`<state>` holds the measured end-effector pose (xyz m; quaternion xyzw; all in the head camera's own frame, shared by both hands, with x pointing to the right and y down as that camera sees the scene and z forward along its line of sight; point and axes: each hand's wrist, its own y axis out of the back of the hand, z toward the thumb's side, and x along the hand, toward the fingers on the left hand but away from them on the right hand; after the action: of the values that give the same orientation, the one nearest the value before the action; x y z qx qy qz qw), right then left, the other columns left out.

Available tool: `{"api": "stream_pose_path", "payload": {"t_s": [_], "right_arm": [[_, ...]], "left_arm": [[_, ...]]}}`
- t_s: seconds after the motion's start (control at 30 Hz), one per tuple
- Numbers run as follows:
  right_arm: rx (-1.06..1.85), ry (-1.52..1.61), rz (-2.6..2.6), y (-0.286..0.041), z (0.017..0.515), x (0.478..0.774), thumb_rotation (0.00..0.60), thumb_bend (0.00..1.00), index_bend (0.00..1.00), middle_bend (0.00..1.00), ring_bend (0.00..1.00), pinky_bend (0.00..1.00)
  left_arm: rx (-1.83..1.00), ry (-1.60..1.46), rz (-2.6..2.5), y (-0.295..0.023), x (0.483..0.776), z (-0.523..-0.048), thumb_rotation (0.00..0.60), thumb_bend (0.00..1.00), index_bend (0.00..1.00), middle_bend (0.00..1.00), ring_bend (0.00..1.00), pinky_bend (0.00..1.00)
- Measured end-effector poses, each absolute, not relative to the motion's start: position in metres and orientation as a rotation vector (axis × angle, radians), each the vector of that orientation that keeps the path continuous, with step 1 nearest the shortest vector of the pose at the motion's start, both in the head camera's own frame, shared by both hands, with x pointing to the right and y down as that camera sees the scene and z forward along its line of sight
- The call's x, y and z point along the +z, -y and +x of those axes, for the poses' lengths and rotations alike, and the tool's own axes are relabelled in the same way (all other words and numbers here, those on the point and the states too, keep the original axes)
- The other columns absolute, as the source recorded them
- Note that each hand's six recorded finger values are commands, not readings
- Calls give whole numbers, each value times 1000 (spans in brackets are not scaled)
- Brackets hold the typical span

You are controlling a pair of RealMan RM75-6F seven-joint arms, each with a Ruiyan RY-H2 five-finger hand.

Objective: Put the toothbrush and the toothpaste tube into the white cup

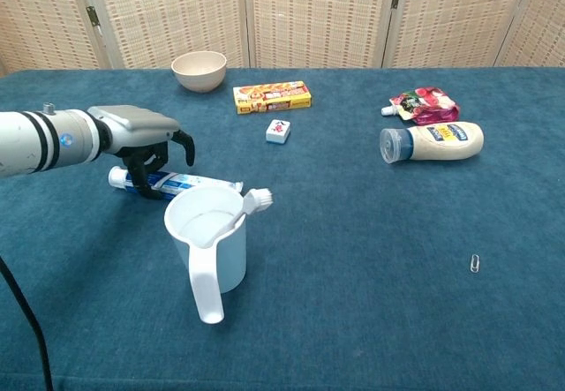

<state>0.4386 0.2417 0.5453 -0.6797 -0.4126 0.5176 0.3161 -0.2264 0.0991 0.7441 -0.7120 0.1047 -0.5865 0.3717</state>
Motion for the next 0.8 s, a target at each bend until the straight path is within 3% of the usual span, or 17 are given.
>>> {"api": "stream_pose_path", "payload": {"t_s": [0.8], "right_arm": [[1370,1091,-1787,-243,441,546,600,256,55,156,145,77]], "left_arm": [[-1481,-316,-1918,-109,742,-209,600,278,445,819,780,883]]}}
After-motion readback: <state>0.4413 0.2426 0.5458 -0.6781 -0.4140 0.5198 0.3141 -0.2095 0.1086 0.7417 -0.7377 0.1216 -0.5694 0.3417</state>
